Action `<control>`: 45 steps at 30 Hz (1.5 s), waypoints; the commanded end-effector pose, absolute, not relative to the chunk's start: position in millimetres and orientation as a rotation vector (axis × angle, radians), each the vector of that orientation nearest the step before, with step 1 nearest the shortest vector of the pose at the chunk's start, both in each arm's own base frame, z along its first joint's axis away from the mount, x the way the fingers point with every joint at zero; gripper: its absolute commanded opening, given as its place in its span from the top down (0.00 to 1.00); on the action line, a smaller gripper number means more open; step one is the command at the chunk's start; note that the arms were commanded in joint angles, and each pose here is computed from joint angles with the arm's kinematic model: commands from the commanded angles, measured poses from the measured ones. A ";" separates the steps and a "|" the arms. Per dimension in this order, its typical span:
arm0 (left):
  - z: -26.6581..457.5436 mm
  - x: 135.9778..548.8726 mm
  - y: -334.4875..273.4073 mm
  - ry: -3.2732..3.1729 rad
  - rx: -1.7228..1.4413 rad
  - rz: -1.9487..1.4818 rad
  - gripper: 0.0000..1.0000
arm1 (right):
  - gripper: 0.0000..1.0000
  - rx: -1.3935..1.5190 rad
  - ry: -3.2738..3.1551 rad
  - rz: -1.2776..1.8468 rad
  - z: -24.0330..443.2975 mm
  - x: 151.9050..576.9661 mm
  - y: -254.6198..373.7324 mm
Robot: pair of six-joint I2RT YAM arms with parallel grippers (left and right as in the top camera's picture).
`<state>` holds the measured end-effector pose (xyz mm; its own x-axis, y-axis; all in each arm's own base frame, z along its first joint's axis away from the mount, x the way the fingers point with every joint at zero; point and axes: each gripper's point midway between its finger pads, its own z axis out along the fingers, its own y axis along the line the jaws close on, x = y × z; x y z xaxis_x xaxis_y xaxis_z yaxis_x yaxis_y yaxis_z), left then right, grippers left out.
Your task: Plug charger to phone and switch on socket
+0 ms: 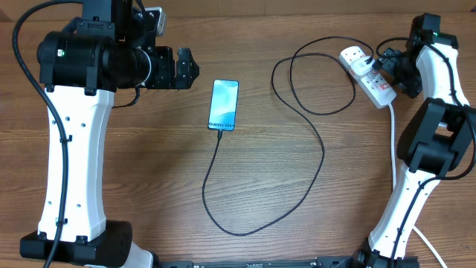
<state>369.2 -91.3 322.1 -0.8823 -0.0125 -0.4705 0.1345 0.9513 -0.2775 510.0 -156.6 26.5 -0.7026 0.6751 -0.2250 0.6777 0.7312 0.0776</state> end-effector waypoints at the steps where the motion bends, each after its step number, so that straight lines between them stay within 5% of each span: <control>1: 324.3 370.1 -90.7 2.613 0.093 -0.410 0.00 | 0.00 1.070 2.721 0.012 23.8 508.7 -151.3; 45: 324.1 368.3 -97.9 2.614 0.118 -0.416 0.00 | 0.00 1.055 2.823 0.144 -0.8 491.1 -128.8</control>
<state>368.0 -96.4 322.0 -0.8826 -0.0004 -0.4701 0.1474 0.9493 -0.2775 508.8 -152.5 20.4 -0.6919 0.6976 -0.1863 0.6843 0.7158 0.1388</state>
